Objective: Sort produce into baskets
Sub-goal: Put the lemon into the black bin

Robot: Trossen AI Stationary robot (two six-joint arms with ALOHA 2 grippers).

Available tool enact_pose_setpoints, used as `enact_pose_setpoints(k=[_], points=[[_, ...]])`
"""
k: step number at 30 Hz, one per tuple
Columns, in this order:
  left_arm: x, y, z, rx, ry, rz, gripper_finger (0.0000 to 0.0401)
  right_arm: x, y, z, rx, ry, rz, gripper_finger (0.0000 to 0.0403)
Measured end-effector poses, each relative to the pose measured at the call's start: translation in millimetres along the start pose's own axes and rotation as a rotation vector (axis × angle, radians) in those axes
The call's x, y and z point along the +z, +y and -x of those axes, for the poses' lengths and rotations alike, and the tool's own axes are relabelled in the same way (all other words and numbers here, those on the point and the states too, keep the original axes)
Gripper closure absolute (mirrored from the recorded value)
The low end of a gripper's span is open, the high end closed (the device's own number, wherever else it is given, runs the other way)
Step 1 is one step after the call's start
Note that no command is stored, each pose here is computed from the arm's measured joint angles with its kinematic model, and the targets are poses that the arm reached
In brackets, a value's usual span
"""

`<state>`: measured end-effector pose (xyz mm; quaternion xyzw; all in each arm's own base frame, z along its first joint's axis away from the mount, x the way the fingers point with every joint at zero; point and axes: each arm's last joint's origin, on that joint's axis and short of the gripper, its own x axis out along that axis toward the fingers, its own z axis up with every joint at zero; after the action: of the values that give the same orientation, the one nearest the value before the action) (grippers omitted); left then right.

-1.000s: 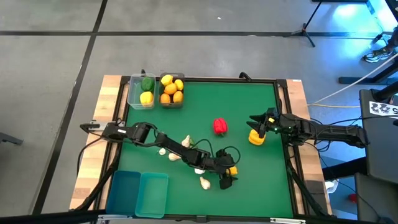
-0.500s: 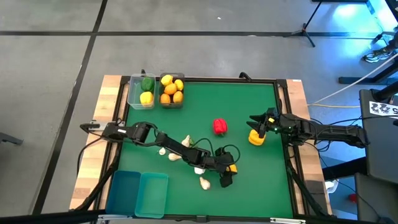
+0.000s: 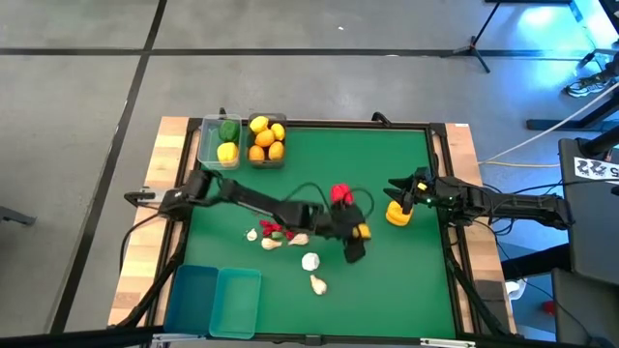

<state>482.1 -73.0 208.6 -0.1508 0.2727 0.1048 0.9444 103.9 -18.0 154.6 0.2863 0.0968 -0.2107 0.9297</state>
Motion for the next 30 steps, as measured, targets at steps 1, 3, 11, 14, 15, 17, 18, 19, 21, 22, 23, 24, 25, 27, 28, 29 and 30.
enact_pose_setpoints(k=[1, 3, 11, 14, 15, 17, 18, 19, 21, 22, 23, 24, 25, 27, 28, 29, 30], points=[[9, 6, 8, 0.030, 0.000, 0.000, 0.0166, 0, 0, 0, -0.005, -0.004, 0.000, 0.0142], [28, 21, 29, 0.105, 0.001, 0.008, 0.0167, 0, 0, 0, -0.010, -0.008, 0.000, 0.0142], [79, 81, 117, 0.455, -0.009, -0.027, 0.0168, 1, -1, 0, -0.021, -0.016, -0.002, 0.0142], [77, 108, 142, 0.561, 0.011, 0.001, 0.0168, 1, -1, 0, -0.020, -0.016, -0.002, 0.0142], [72, 118, 145, 0.596, 0.029, 0.014, 0.0168, 1, -1, 0, -0.021, -0.017, -0.003, 0.0142], [61, 137, 154, 0.638, 0.044, 0.061, 0.0168, 1, -1, 0, -0.021, -0.017, -0.001, 0.0142], [54, 148, 154, 0.663, 0.059, 0.082, 0.0168, 1, -1, 0, -0.023, -0.018, -0.002, 0.0142], [50, 158, 158, 0.679, 0.054, 0.117, 0.0168, 1, -1, 0, -0.027, -0.021, -0.001, 0.0142], [37, 182, 161, 0.724, 0.061, 0.197, 0.0168, 1, -1, 0, -0.031, -0.025, -0.003, 0.0142], [33, 195, 162, 0.743, 0.062, 0.234, 0.0168, 1, -1, 0, -0.031, -0.023, -0.002, 0.0142], [29, 207, 162, 0.769, 0.060, 0.261, 0.0168, 1, -1, 0, -0.035, -0.025, -0.003, 0.0142], [27, 219, 163, 0.797, 0.062, 0.287, 0.0168, 1, -1, 0, -0.041, -0.027, -0.002, 0.0142], [24, 230, 164, 0.822, 0.075, 0.308, 0.0168, 1, -1, 0, -0.046, -0.028, -0.002, 0.0142], [22, 250, 164, 0.846, 0.097, 0.344, 0.0166, 1, -2, 0, -0.054, -0.033, -0.002, 0.0142], [23, 259, 164, 0.845, 0.098, 0.356, 0.0163, 1, -2, 0, -0.058, -0.037, -0.002, 0.0142], [23, 268, 165, 0.847, 0.098, 0.368, 0.0158, 1, -2, 0, -0.061, -0.040, -0.004, 0.0142], [24, 276, 166, 0.846, 0.098, 0.377, 0.0153, 1, -2, 0, -0.064, -0.043, -0.007, 0.0142]])
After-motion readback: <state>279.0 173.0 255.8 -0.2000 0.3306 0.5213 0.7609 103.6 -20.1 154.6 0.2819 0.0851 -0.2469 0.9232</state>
